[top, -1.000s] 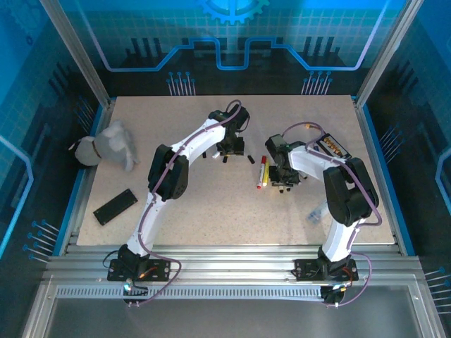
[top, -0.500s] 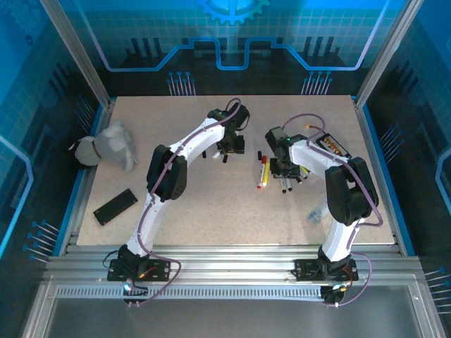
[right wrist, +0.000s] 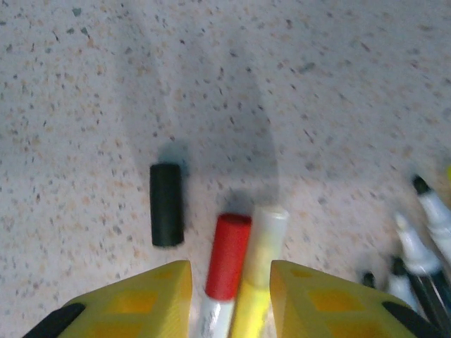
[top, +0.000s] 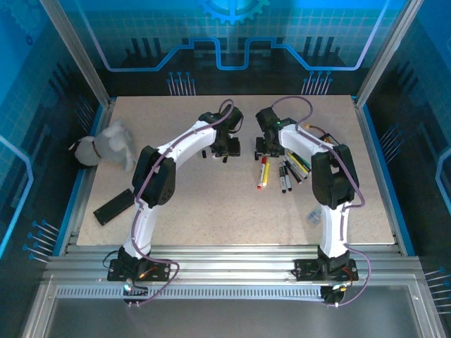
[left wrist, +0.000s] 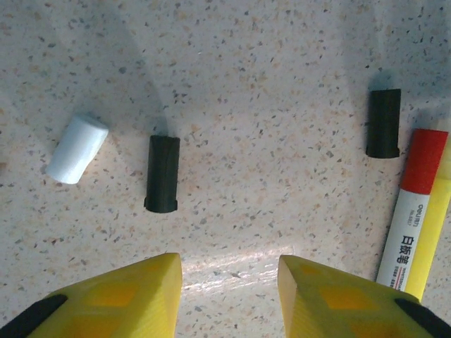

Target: Open the pen caps

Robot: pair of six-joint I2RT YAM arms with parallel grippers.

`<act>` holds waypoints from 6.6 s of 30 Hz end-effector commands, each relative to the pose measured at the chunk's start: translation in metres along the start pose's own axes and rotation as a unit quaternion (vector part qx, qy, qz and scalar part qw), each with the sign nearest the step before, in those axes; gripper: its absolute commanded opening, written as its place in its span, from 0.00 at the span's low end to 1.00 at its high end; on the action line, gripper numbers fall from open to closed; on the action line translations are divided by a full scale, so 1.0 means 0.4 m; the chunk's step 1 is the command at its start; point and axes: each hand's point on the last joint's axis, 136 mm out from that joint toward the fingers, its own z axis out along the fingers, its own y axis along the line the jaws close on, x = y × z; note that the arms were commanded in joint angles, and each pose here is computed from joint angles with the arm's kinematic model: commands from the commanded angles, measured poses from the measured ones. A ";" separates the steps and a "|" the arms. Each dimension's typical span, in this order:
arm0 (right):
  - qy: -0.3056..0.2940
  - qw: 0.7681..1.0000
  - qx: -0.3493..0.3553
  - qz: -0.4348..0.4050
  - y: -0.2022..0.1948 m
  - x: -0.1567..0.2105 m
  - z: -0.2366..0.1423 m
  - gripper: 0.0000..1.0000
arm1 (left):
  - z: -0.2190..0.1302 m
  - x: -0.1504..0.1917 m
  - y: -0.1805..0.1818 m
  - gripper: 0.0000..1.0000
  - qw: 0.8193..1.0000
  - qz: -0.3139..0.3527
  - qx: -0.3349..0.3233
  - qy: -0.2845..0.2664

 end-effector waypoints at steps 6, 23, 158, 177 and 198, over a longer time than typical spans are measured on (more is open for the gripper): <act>0.002 0.999 -0.031 0.008 0.035 -0.052 0.055 0.35 | -0.050 -0.011 0.005 0.41 0.999 -0.015 0.022 -0.018; 0.026 0.999 -0.041 -0.014 0.077 -0.043 0.098 0.34 | -0.036 -0.012 0.008 0.41 1.000 -0.016 0.021 -0.012; -0.035 0.991 -0.091 0.087 -0.124 0.192 -0.176 0.38 | 0.248 0.017 -0.261 0.42 0.996 0.070 0.044 0.020; -0.022 0.989 -0.113 0.090 -0.095 0.202 -0.148 0.35 | 0.288 0.041 -0.116 0.31 0.991 0.091 -0.089 0.038; -0.024 0.941 -0.319 0.107 0.125 0.190 -0.152 0.42 | 0.046 -0.057 -0.144 0.00 0.990 -0.037 0.134 0.027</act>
